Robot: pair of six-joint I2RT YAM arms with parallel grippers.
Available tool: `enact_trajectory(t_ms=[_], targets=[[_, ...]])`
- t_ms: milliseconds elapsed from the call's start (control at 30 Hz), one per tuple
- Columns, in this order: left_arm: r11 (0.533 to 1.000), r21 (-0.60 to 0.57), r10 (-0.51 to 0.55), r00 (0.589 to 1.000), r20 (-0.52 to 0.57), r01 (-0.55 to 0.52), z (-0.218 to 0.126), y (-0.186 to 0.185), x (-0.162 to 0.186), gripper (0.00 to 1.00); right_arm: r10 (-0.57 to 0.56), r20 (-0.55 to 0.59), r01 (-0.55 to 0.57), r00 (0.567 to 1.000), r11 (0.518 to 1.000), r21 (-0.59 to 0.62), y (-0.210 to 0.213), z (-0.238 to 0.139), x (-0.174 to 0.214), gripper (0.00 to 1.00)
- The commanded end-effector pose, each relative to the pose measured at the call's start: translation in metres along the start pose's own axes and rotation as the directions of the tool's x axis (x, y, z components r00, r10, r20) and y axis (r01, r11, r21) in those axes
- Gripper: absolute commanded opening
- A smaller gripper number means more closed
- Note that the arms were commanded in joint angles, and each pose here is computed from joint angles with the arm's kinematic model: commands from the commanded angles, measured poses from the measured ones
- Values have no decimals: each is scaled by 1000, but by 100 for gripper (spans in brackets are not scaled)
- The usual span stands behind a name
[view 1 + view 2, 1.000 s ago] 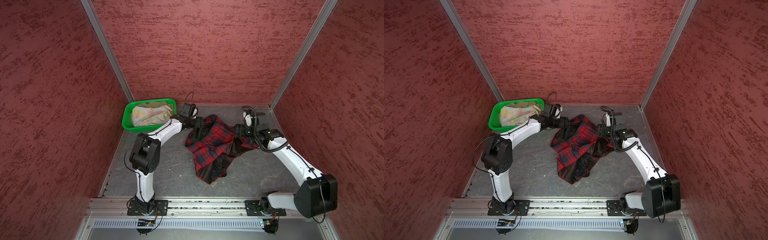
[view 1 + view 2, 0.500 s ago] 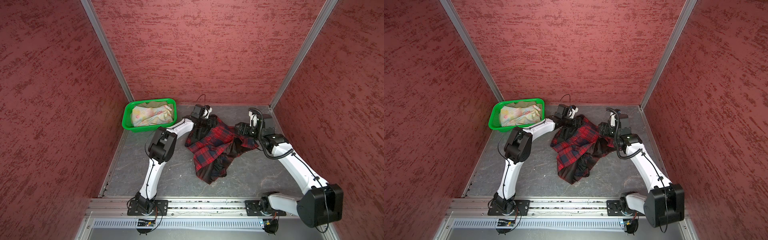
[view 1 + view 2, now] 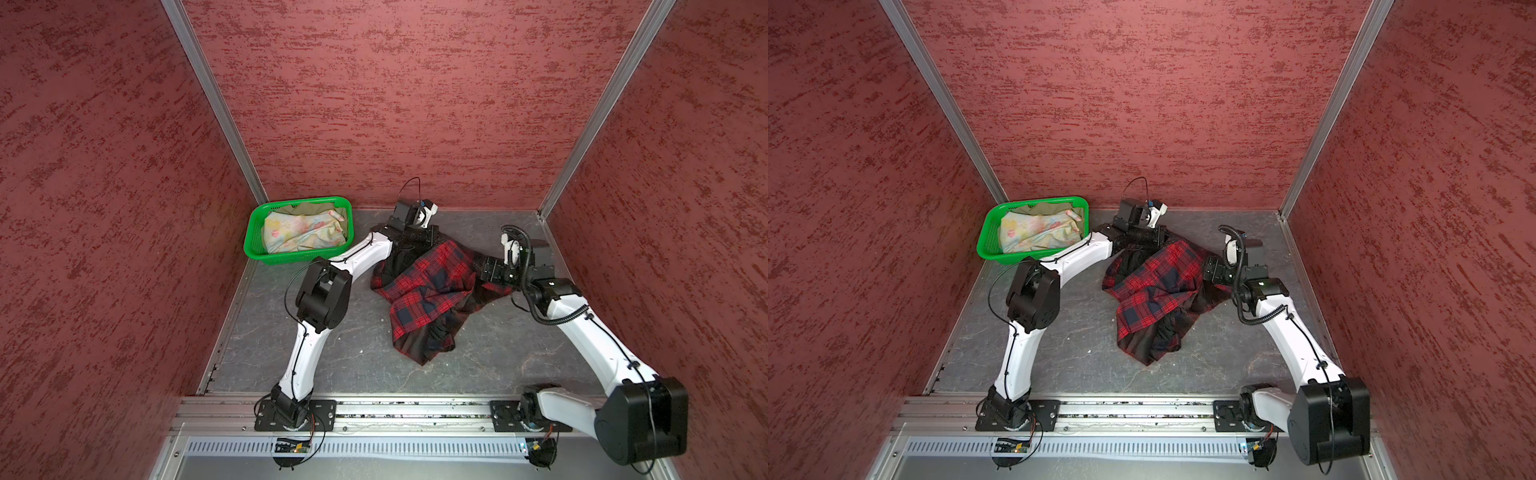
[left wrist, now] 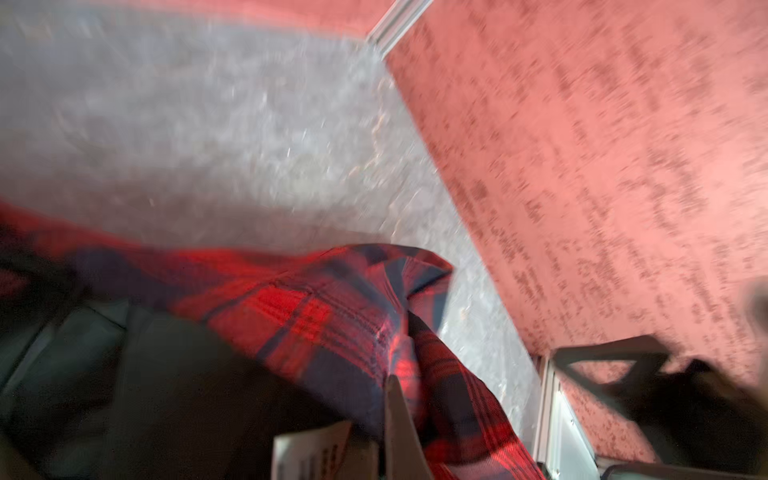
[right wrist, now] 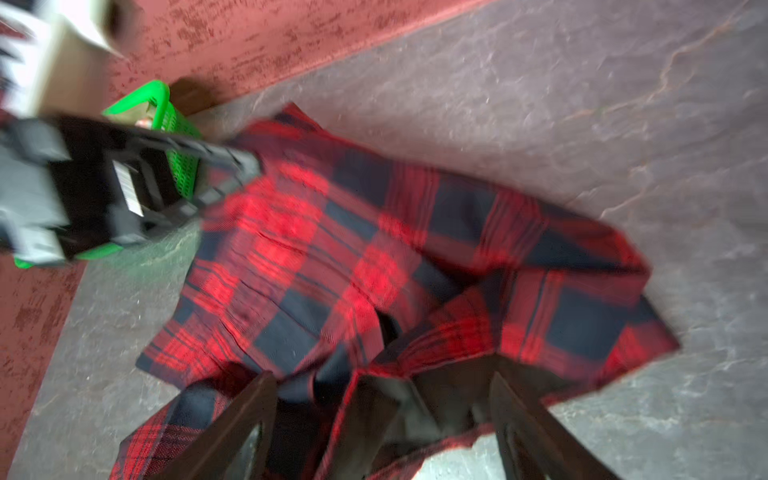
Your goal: Fold and stack the skirts
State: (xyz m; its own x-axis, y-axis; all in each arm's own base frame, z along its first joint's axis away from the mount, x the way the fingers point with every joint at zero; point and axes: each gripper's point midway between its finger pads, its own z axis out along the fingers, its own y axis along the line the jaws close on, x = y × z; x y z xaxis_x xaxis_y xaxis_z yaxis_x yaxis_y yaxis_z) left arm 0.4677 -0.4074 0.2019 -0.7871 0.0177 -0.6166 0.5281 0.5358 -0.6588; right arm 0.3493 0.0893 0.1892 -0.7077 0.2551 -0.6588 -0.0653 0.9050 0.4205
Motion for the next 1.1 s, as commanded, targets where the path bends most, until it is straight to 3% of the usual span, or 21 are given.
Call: enact_trajectory(t_ms=[0, 167, 500, 800, 1067], targets=[[997, -36, 76, 993, 92, -73, -34, -24, -35, 0, 29, -24, -30, 999, 999, -39, 12, -6, 12, 81], [994, -76, 84, 986, 142, -74, -57, -27, -49, 0, 122, -54, -123, 991, 992, -18, 9, -4, 29, 82], [990, -122, 89, 987, 135, -72, -81, -23, -50, 0, 211, 19, -212, 977, 970, 123, -36, 2, 30, 83], [988, -149, 72, 987, 141, -50, -98, -14, -45, 0, 335, -20, -334, 942, 941, 43, -62, 46, 30, 82], [986, -166, 51, 988, 146, -27, -106, -3, -45, 0, 394, -111, -392, 912, 919, 36, -73, 87, 62, 81]])
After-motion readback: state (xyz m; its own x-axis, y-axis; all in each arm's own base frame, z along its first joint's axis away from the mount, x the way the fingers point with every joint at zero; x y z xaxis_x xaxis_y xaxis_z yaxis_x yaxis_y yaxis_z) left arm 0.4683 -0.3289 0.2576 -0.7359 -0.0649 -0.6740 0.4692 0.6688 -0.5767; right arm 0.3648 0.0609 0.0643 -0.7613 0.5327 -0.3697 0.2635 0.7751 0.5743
